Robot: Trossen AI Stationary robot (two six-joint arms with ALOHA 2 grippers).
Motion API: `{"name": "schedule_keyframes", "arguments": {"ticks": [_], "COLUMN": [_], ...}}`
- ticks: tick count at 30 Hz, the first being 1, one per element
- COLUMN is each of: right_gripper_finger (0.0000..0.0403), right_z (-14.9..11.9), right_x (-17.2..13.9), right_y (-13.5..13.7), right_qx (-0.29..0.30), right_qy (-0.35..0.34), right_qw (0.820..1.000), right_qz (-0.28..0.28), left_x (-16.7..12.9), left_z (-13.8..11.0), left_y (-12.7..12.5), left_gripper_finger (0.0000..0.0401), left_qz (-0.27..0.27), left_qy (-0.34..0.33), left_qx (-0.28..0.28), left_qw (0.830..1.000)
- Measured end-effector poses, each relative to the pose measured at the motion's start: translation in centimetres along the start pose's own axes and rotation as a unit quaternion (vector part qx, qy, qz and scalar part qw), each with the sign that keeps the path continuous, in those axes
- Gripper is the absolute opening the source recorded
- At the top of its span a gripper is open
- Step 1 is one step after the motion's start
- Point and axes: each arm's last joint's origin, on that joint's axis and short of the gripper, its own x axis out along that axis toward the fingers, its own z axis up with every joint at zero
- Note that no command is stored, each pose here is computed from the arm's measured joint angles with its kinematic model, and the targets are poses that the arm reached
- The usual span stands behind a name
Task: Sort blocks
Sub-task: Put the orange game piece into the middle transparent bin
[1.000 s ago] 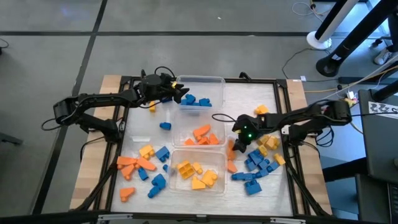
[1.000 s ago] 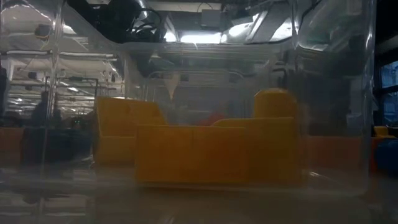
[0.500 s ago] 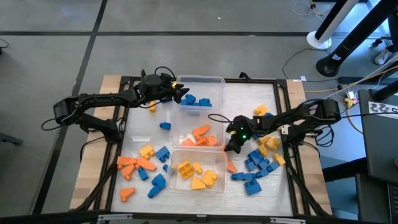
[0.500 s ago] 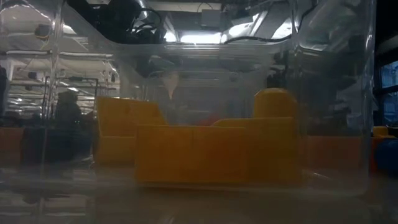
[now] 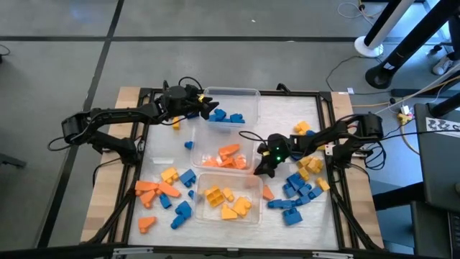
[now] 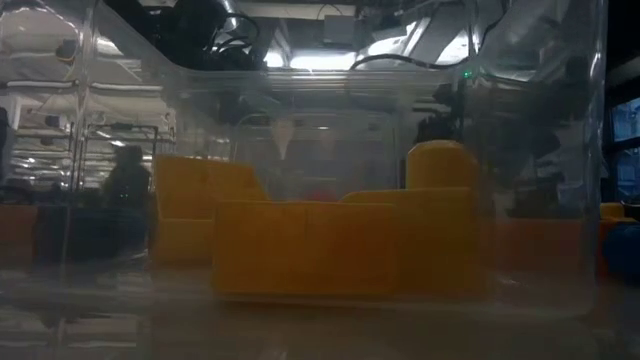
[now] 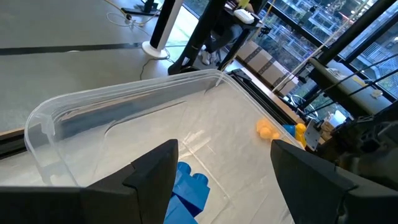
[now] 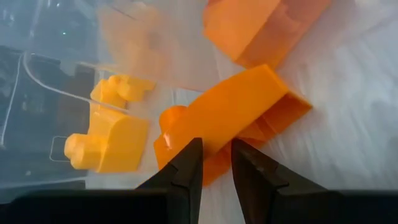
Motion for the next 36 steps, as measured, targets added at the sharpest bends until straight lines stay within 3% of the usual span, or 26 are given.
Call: {"name": "schedule_keyframes", "arguments": {"ticks": [6,15,30,36], "right_gripper_finger": [0.0079,0.0005,0.0014,0.0047], "right_z": [0.02,0.03,-0.02,-0.03], "right_x": [0.01,0.01,0.01,0.00], "right_y": [0.00,0.02,-0.01,0.01], "right_qx": [-0.006,-0.019,-0.038,-0.026], "right_qy": [-0.001,-0.002,0.001,0.004], "right_qw": [1.000,1.000,0.999,1.000], "right_qz": [0.000,0.002,0.002,0.005], "left_x": [0.00,0.00,0.00,0.00], "left_z": [0.00,-0.01,-0.01,-0.01], "left_y": [-0.01,0.00,0.00,-0.01], "left_gripper_finger": [0.0246,0.0246,0.0246,0.0246], "left_qz": [0.000,0.000,0.000,0.000], "left_qy": [0.000,0.000,0.000,0.000], "left_qx": [0.000,0.000,0.000,0.000], "left_qw": [1.000,1.000,1.000,1.000]}}
